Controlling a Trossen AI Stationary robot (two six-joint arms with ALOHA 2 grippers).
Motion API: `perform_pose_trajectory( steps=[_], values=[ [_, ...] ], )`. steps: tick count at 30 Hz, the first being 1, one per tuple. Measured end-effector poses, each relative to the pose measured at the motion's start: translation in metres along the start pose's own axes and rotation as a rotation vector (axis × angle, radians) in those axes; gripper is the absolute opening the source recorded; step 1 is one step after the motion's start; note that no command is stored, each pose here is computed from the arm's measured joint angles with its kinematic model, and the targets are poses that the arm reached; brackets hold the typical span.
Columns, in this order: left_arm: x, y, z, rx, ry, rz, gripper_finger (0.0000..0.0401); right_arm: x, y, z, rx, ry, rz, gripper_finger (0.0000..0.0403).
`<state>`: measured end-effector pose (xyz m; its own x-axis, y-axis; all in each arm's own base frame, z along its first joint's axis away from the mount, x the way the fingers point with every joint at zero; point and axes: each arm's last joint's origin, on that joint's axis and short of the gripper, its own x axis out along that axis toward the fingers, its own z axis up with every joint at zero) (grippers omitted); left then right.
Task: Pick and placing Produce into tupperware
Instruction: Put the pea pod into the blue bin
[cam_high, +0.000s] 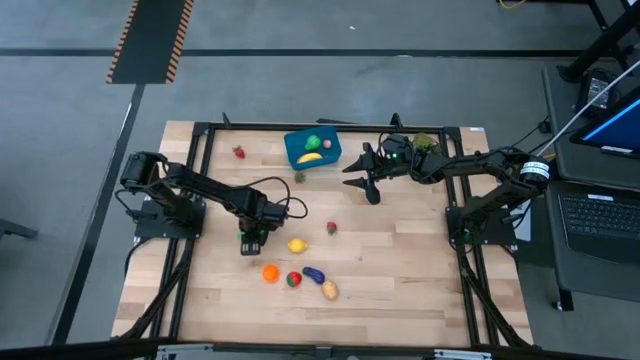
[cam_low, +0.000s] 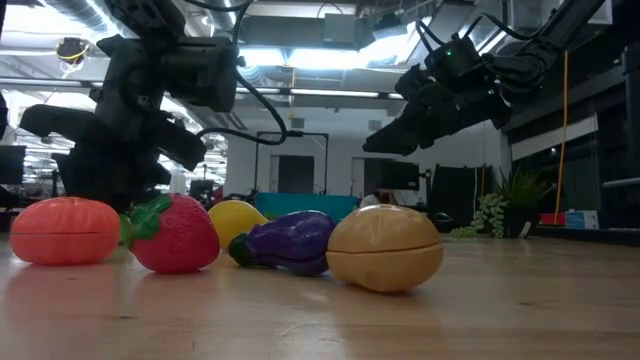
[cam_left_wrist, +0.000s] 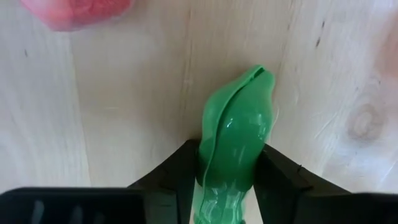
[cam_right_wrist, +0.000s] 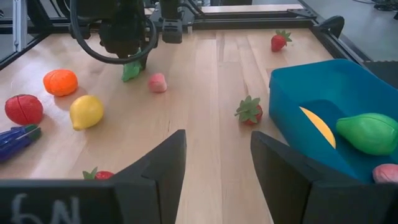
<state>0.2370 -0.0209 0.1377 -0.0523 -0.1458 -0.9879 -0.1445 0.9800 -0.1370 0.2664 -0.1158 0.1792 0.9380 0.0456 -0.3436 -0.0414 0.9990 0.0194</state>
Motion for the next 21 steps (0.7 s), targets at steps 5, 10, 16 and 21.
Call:
perform_pose_trajectory(
  steps=[5, 10, 16, 21],
  values=[
    [-0.009, -0.002, -0.005, -0.019, -0.027, -0.026, 0.0122, 0.0, 0.0, 0.0, 0.001, 0.001, 0.0, 0.0183],
    [-0.021, -0.001, -0.008, -0.039, -0.089, 0.003, 0.0122, 0.0, 0.0, 0.0, 0.001, 0.002, 0.0, 0.0183],
    [-0.045, -0.001, -0.017, -0.065, -0.217, 0.022, 0.0122, 0.0, 0.0, -0.001, 0.003, 0.005, 0.001, 0.0183],
    [-0.072, 0.0, -0.031, -0.081, -0.373, 0.057, 0.0122, 0.0, 0.0, -0.001, 0.004, 0.005, 0.001, 0.0183]
  ],
)
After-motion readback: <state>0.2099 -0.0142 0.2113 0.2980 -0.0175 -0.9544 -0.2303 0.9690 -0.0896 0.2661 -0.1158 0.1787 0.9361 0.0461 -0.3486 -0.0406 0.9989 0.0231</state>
